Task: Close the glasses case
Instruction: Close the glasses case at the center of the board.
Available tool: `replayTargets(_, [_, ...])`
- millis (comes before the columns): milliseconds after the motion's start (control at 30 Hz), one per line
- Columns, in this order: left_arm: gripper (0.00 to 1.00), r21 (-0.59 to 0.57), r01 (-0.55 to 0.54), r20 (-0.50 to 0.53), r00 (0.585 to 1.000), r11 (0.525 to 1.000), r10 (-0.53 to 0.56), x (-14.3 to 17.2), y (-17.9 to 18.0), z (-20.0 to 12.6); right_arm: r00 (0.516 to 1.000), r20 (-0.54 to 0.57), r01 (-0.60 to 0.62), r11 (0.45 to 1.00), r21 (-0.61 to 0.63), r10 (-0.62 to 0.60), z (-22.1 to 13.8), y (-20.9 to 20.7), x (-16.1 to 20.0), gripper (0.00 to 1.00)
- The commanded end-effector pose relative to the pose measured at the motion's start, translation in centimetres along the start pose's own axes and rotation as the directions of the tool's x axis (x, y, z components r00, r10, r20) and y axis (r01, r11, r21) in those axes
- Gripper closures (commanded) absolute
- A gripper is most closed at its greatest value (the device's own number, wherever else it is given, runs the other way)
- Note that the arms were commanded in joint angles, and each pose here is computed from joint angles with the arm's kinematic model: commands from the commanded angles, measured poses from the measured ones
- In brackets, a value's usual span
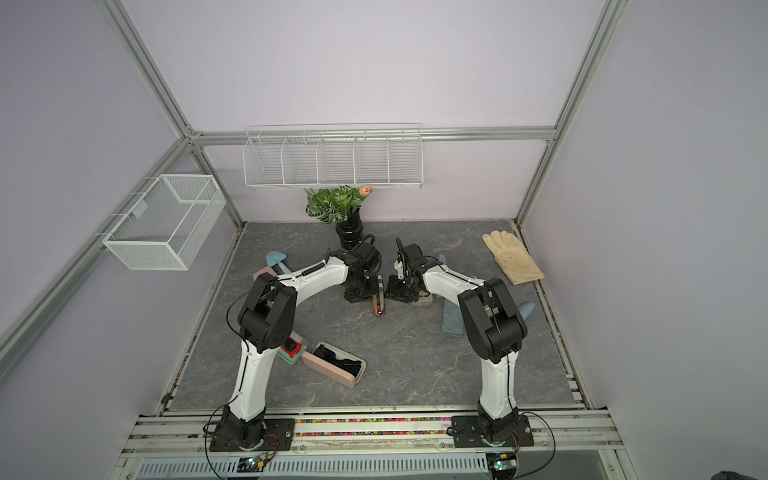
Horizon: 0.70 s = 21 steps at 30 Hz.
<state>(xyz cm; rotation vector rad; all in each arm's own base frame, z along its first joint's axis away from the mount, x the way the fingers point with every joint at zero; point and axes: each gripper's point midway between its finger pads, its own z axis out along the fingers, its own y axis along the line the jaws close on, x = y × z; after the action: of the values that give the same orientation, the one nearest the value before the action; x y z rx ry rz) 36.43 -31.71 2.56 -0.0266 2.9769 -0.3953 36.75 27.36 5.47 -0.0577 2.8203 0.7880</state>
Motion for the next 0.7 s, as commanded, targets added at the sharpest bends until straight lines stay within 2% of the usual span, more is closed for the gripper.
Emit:
replayTargets(0, [1.0,0.102,-0.005,0.034,0.999,0.995,0.001,-0.1,-2.2,-1.2,0.997,0.024,0.08,0.997,0.003,-0.08,-2.6,2.1,0.7,0.6])
replayTargets(367, [1.0,0.098,0.017,0.045,0.999,0.995,-0.022,0.0,-0.5,-1.8,0.99,0.026,0.136,0.986,0.096,-0.14,-5.2,2.1,1.4,0.51])
replayTargets(667, [1.0,0.105,0.079,0.091,0.992,0.991,-0.089,-0.9,2.7,-4.3,0.984,-0.05,0.178,0.976,0.127,-0.173,-3.7,2.5,2.4,0.39])
